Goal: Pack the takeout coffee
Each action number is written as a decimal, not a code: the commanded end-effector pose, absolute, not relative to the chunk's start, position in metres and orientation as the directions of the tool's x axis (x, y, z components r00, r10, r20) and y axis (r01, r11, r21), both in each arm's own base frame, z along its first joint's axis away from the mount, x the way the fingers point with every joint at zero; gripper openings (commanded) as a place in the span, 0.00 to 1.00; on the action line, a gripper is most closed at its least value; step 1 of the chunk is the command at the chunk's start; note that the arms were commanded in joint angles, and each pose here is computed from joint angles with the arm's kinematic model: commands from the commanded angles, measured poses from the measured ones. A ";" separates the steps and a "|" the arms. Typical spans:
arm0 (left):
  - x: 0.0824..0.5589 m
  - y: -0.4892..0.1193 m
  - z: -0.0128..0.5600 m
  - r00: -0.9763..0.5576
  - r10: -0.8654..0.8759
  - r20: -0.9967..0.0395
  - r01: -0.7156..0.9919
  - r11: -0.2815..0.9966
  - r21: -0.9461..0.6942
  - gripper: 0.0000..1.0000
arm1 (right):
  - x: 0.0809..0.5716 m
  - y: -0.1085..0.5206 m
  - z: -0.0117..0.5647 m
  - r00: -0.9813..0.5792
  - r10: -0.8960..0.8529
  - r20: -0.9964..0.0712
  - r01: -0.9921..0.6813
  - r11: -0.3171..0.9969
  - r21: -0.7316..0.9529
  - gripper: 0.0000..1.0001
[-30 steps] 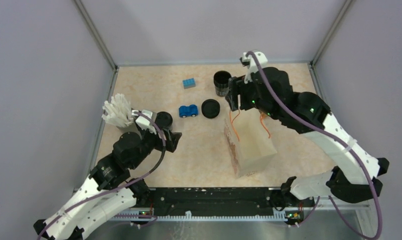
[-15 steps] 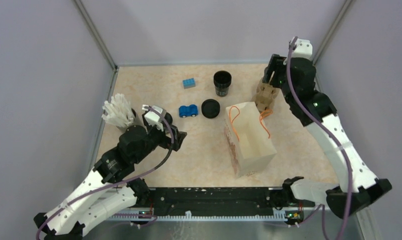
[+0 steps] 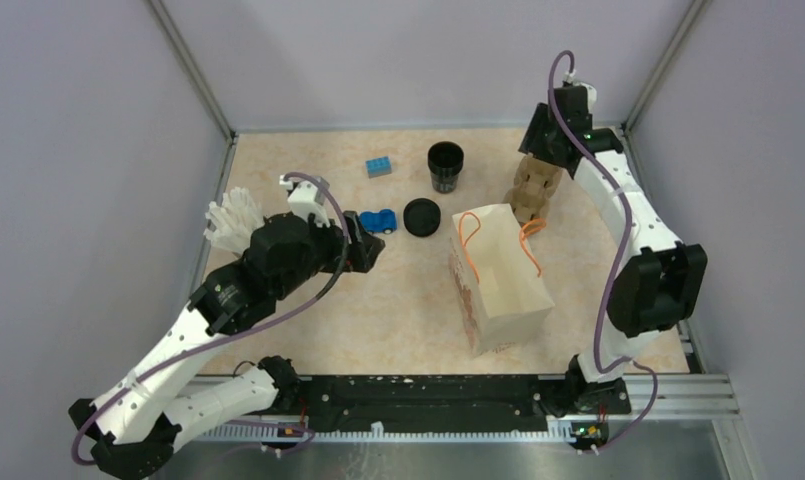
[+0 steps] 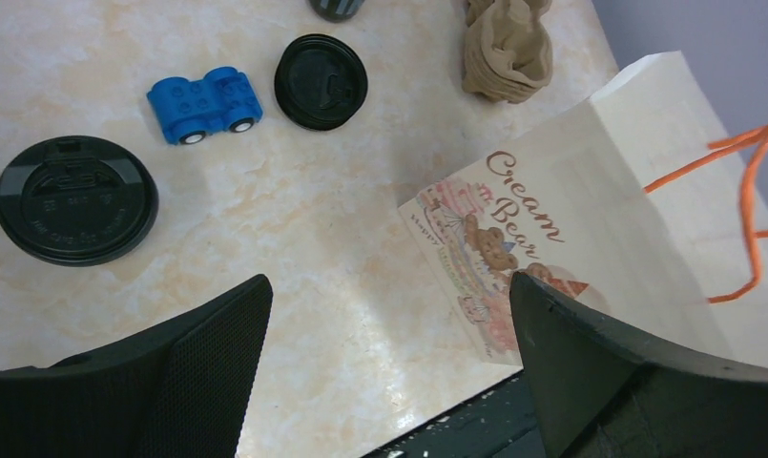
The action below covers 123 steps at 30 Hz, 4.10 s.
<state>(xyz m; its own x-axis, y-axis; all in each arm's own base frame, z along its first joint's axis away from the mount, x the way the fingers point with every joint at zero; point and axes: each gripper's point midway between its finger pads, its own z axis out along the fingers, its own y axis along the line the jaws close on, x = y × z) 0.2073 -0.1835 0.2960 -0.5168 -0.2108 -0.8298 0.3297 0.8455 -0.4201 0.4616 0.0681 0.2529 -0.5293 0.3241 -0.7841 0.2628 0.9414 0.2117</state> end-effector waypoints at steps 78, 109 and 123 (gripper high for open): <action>0.224 -0.228 0.300 -0.599 -0.081 -0.797 0.412 0.822 -0.394 0.99 | 0.492 0.049 0.150 -0.732 0.285 -0.618 0.313 0.948 0.066 0.32; 0.224 -0.269 0.351 -0.538 -0.063 -0.841 0.593 0.680 -0.431 0.99 | 0.455 0.061 0.363 -0.514 0.237 -0.824 0.114 0.972 0.208 0.29; 0.214 -0.323 0.395 -0.534 -0.122 -0.837 0.739 0.415 -0.531 0.97 | 0.349 0.105 0.463 -0.454 0.343 -0.823 -0.151 0.880 0.450 0.30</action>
